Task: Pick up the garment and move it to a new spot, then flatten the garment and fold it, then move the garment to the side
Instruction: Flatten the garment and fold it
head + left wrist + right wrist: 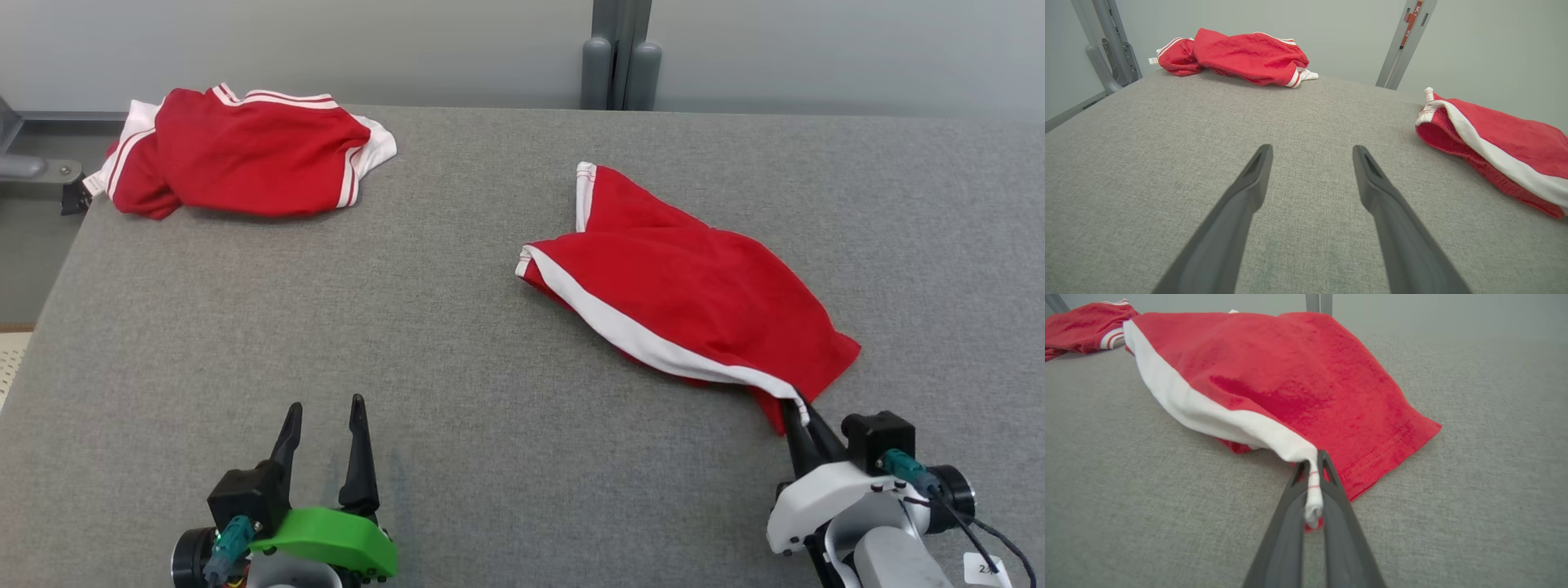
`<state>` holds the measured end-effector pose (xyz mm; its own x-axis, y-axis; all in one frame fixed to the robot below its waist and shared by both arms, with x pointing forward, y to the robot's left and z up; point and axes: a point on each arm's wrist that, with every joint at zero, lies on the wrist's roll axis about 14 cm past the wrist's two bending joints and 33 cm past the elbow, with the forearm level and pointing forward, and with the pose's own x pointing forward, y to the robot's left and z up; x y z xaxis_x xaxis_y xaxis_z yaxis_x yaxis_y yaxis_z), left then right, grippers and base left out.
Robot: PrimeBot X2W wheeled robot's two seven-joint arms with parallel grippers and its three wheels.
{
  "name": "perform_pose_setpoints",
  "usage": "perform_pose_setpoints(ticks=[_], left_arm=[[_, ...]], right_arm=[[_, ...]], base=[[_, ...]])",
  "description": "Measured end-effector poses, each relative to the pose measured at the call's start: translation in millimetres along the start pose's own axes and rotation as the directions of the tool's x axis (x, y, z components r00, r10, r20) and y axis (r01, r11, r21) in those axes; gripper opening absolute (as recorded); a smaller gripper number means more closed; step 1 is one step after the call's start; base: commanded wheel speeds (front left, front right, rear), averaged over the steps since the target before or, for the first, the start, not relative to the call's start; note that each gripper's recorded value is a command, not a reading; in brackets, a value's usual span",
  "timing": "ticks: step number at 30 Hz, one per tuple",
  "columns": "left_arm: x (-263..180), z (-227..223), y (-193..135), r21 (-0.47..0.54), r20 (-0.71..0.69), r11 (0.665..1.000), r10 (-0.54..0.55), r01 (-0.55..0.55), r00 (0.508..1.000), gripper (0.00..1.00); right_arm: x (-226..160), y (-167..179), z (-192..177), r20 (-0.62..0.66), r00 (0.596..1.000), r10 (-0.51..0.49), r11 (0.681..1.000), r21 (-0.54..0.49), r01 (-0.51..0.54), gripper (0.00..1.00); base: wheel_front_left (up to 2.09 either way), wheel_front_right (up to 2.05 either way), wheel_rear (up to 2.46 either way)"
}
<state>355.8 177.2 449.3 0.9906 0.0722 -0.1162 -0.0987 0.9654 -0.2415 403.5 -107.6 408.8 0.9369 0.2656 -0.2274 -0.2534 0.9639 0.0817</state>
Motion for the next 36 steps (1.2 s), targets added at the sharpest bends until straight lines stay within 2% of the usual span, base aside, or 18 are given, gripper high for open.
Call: perform_pose_setpoints(ticks=[2,7,14,18,24,36], left_arm=[[0.0,-1.1,-1.9,0.001,-0.003,1.0,-0.005,0.005,1.0,1.0],[1.5,-3.9,-13.4,-0.002,-0.012,0.999,-0.039,0.039,0.999,1.0],[3.8,-11.0,-17.6,-0.005,-0.034,0.999,-0.049,0.048,0.998,1.0],[6.2,-14.2,-16.4,-0.005,-0.045,0.999,-0.044,0.044,0.998,1.0],[13.1,-18.4,-17.2,-0.005,-0.059,0.999,-0.047,0.046,0.997,1.0],[25.2,-22.4,-31.1,-0.002,-0.069,0.996,-0.088,0.088,0.994,1.0]], right_arm=[[1.7,-11.5,11.4,0.032,0.999,-0.031,0.999,-0.022,0.032,0.0],[6.6,-47.6,42.4,0.102,0.989,-0.105,0.981,-0.152,0.12,0.0],[16.7,-85.8,52.2,0.097,0.982,-0.165,0.953,-0.242,0.184,0.0],[20.6,-96.0,43.3,0.061,0.981,-0.182,0.946,-0.262,0.192,0.0],[21.0,-97.7,10.9,-0.041,0.982,-0.184,0.948,-0.271,0.166,0.0],[6.5,-113.3,-6.9,-0.094,0.968,-0.235,0.945,-0.255,0.205,0.0]], base=[[0.0,0.0,0.0],[0.0,0.0,0.0],[0.0,0.0,0.0],[0.0,0.0,0.0],[0.0,0.0,0.0],[0.0,0.0,0.0]])
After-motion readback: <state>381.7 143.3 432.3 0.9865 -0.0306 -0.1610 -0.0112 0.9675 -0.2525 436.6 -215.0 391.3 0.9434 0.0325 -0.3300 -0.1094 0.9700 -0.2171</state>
